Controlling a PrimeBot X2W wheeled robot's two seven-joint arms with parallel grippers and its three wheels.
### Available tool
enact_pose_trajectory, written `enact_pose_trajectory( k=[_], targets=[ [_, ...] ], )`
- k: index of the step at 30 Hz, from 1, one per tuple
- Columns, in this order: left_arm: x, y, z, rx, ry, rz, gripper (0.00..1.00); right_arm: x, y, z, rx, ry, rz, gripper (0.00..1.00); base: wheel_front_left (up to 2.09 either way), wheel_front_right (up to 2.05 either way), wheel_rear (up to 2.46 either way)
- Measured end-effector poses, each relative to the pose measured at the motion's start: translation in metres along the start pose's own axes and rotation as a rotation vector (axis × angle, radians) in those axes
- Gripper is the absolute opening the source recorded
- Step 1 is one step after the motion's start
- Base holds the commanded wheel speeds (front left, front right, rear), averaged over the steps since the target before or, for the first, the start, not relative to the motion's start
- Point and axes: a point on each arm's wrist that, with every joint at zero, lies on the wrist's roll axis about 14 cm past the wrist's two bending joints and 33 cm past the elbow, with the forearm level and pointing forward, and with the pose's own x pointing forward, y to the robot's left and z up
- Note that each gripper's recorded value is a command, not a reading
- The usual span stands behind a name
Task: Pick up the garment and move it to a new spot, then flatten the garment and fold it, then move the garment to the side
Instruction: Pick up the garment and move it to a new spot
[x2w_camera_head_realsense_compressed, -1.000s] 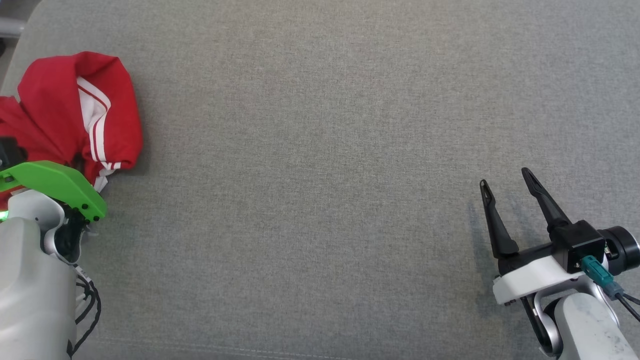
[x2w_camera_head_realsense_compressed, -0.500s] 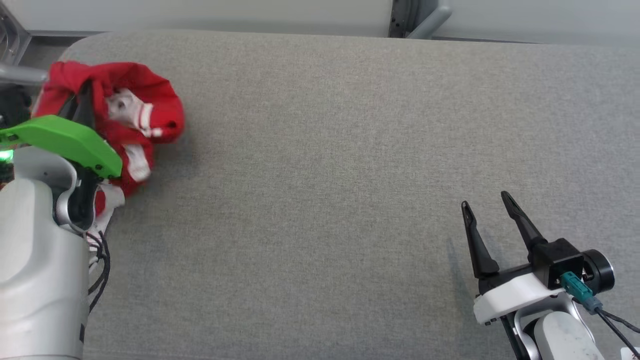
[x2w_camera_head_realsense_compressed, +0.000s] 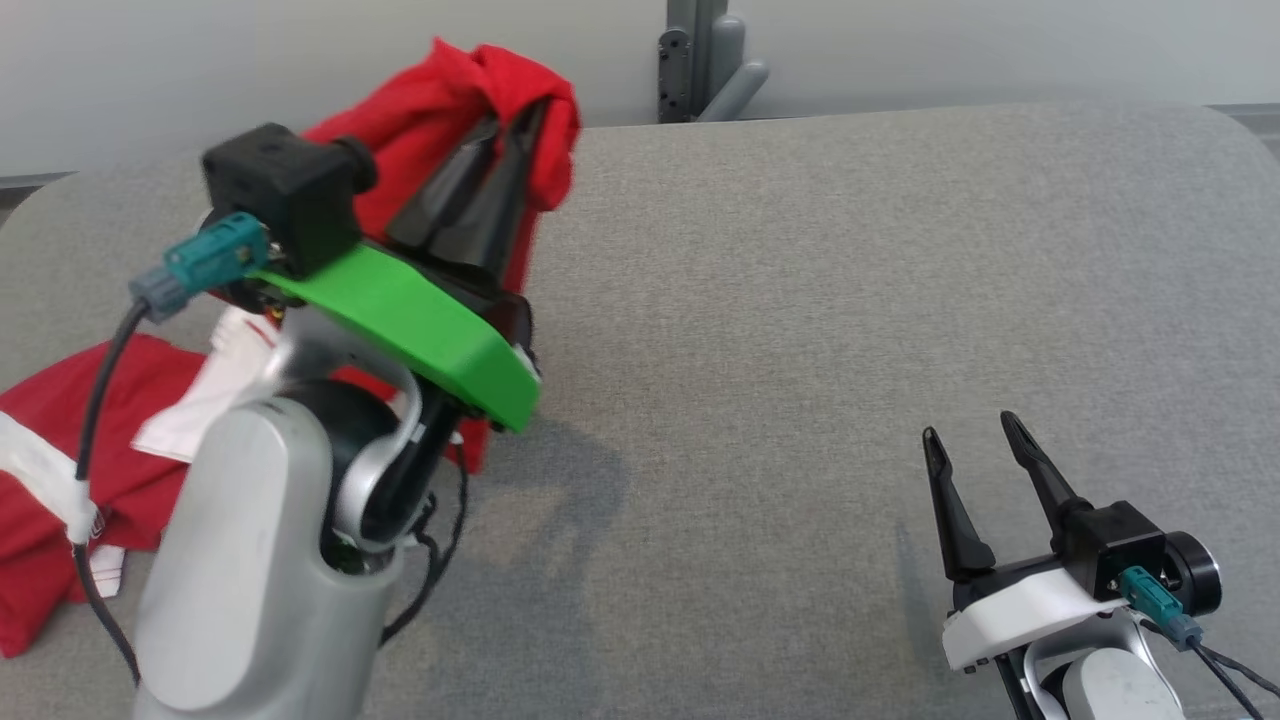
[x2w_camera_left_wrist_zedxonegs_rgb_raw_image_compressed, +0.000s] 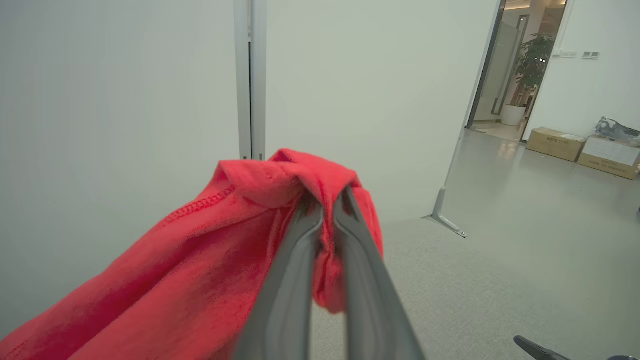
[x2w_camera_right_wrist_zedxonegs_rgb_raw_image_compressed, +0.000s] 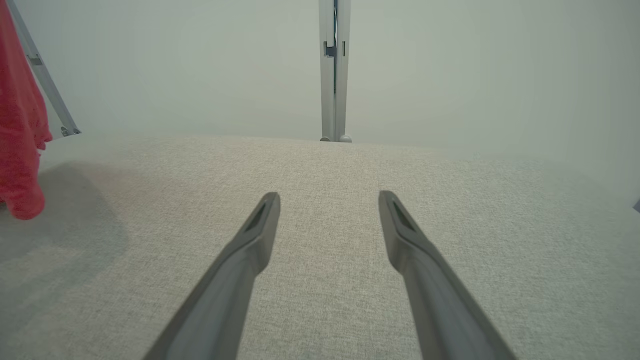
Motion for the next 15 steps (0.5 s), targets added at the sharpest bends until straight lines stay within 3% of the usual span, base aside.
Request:
enact_pose_trajectory(
  k=[8,15],
  targets=[
    [0.001,-0.139,0.021,-0.087,-0.054,-0.403,0.00,-0.022,-0.029,0.005,-0.004,-0.008,-0.106,1.00,0.00,0.00,0.00],
    [0.000,-0.193,0.008,-0.145,-0.008,-0.560,0.00,-0.038,-0.049,0.005,-0.003,-0.003,-0.182,1.00,0.00,0.00,0.00]
  ],
)
